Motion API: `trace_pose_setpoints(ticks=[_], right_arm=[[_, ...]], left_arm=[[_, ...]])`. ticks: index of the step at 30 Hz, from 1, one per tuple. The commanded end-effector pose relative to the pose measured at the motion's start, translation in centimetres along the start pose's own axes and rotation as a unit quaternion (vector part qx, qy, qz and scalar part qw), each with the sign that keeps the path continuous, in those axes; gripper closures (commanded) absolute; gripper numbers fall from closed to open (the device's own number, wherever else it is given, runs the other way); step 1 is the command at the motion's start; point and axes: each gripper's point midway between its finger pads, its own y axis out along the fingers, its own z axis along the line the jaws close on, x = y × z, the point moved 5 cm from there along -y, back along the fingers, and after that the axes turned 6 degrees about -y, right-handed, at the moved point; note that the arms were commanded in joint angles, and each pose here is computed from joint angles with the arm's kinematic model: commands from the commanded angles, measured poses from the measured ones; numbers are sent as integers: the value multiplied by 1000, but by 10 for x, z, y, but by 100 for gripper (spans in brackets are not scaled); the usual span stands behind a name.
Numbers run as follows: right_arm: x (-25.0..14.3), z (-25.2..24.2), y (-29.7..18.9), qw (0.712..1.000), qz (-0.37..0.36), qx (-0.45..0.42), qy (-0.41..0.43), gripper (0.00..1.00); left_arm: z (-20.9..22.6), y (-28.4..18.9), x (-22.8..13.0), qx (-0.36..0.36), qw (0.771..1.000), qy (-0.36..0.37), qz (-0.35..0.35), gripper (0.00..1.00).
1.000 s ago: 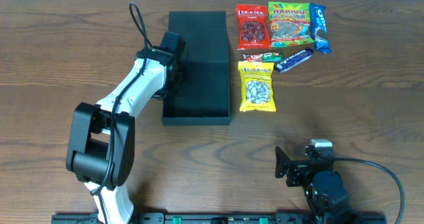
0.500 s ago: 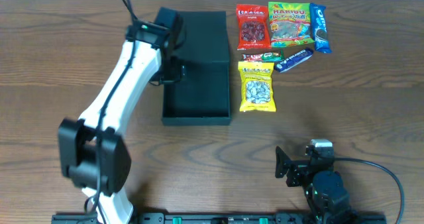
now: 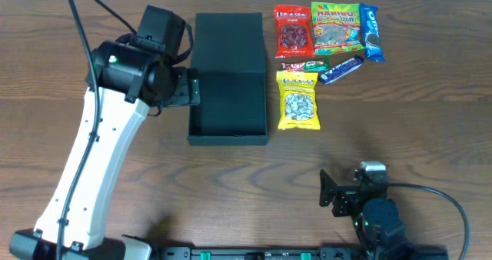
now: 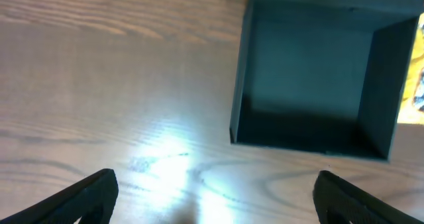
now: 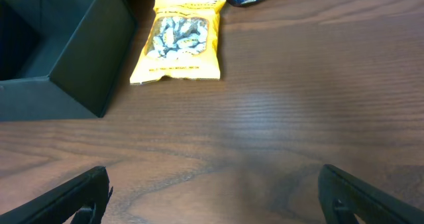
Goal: Pack container
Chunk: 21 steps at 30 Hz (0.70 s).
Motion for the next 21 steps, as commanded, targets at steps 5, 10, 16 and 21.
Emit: trace_pose_setpoints(ticks=[5, 10, 16, 21], right_arm=[[10, 27, -2, 986, -4, 109, 128, 1], [-4, 68, -20, 929, 108, 269, 229, 1], [21, 71, -22, 915, 57, 285, 279, 1], [50, 59, -17, 925, -22, 248, 285, 7]], left_arm=[[2, -10, -11, -16, 999, 21, 20, 5], [1, -10, -12, -17, 999, 24, 21, 5], [-1, -10, -13, -27, 999, 31, 26, 5], [-4, -10, -8, -33, 999, 29, 12, 5]])
